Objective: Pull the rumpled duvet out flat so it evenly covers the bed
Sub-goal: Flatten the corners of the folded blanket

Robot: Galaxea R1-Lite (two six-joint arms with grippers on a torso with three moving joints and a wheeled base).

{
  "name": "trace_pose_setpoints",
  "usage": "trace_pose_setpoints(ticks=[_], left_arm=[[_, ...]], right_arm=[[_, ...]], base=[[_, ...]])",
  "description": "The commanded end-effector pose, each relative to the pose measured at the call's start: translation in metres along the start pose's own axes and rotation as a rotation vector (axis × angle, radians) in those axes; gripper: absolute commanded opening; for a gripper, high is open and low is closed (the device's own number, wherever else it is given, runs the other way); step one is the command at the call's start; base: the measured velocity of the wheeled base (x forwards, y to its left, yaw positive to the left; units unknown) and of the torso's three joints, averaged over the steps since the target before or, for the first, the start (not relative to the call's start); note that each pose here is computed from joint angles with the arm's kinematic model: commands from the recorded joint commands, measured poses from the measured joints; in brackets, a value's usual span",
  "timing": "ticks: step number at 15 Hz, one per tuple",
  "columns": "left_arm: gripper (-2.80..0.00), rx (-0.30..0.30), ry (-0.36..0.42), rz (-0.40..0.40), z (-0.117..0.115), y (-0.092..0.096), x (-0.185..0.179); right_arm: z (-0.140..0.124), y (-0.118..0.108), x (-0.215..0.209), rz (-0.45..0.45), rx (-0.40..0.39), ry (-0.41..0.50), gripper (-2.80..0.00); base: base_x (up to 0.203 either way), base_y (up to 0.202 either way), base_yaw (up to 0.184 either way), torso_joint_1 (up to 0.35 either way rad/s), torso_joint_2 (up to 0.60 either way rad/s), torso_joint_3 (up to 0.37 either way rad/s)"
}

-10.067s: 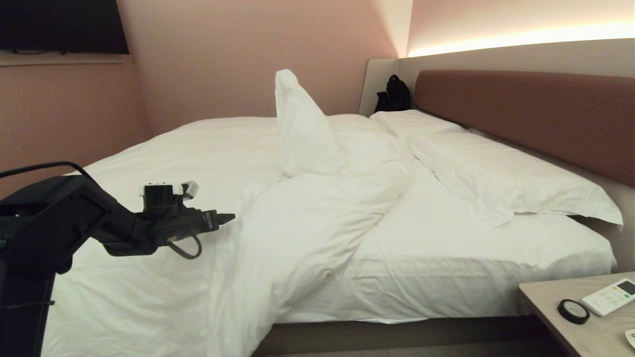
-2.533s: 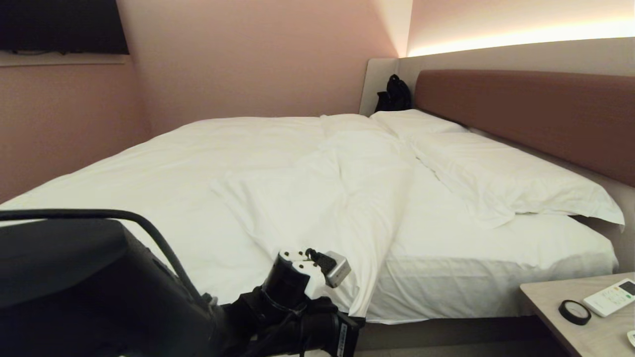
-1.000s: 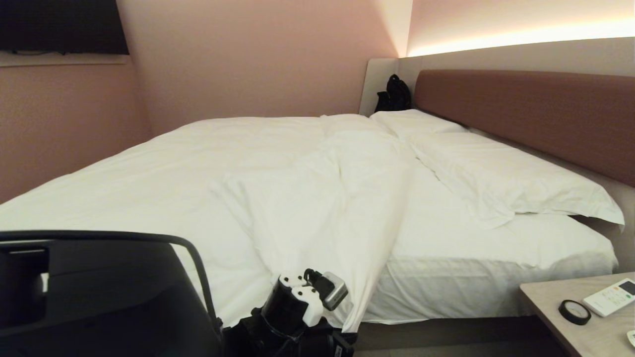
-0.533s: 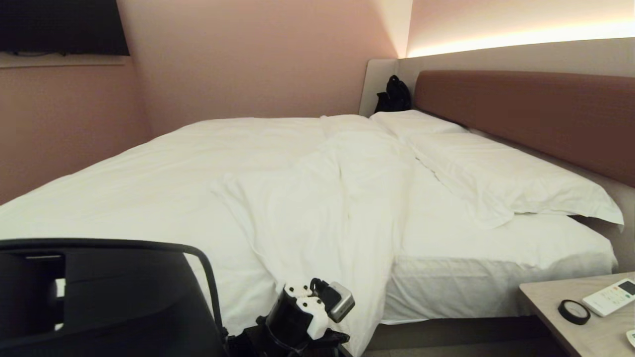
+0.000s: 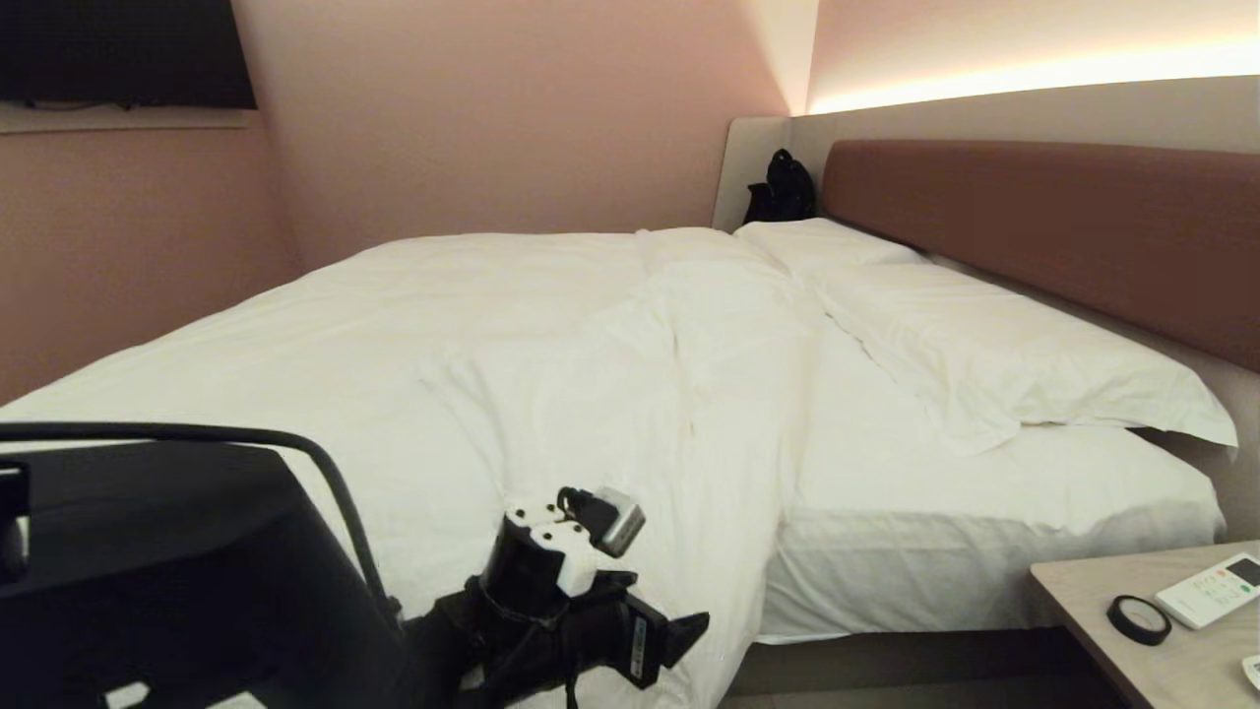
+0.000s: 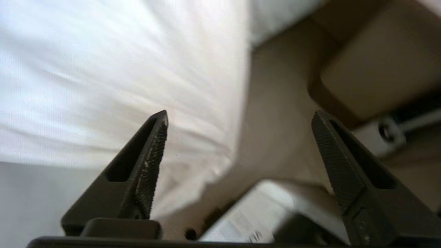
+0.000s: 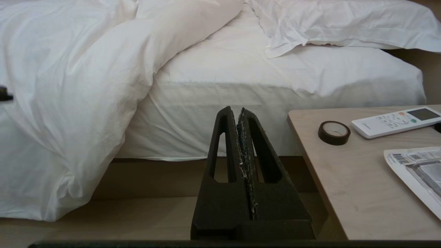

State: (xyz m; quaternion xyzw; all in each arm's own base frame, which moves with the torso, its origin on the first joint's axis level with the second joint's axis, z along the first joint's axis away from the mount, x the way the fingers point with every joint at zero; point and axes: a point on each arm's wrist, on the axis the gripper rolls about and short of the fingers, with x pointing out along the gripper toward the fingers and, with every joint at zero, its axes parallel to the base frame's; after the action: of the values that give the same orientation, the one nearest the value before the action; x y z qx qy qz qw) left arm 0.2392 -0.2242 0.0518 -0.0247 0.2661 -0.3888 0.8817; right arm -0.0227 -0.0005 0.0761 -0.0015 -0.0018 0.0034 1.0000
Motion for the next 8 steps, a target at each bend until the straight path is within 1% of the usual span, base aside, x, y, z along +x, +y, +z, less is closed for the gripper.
trace_pose_setpoints(ticks=[1,2,3,4,5,7,8], left_arm=[[0.00,-0.033,-0.134,0.081,0.035,0.030,-0.017],[0.00,-0.036,-0.171,0.096,0.046,0.036,-0.021],[0.00,-0.041,-0.192,0.110,0.055,0.041,-0.026],[0.00,-0.049,-0.254,0.147,0.077,0.053,-0.039],[0.00,-0.057,-0.300,0.177,0.096,0.062,-0.048],[0.00,-0.085,-0.356,0.231,0.127,0.079,-0.062],[0.00,-0.105,-0.364,0.262,0.137,0.089,-0.068]], right_arm=[[0.000,0.000,0.000,0.001,0.000,0.001,-2.80],[0.000,0.000,0.000,0.001,0.000,0.001,-2.80],[0.000,0.000,0.000,0.000,0.000,0.001,-2.80],[0.000,0.000,0.000,0.001,-0.002,0.001,-2.80],[0.000,0.000,0.000,0.001,-0.002,0.001,-2.80],[0.000,0.000,0.000,0.001,-0.002,0.001,-2.80],[0.000,0.000,0.000,0.001,-0.001,0.001,-2.80]], base=[[0.000,0.000,0.000,0.000,0.00,0.000],[0.000,0.000,0.000,0.000,0.00,0.000],[0.000,0.000,0.000,0.000,0.00,0.000],[0.000,0.000,0.000,0.000,0.00,0.000],[0.000,0.000,0.000,0.000,0.00,0.000],[0.000,0.000,0.000,0.000,0.00,0.000],[0.000,0.000,0.000,0.000,0.00,0.000]])
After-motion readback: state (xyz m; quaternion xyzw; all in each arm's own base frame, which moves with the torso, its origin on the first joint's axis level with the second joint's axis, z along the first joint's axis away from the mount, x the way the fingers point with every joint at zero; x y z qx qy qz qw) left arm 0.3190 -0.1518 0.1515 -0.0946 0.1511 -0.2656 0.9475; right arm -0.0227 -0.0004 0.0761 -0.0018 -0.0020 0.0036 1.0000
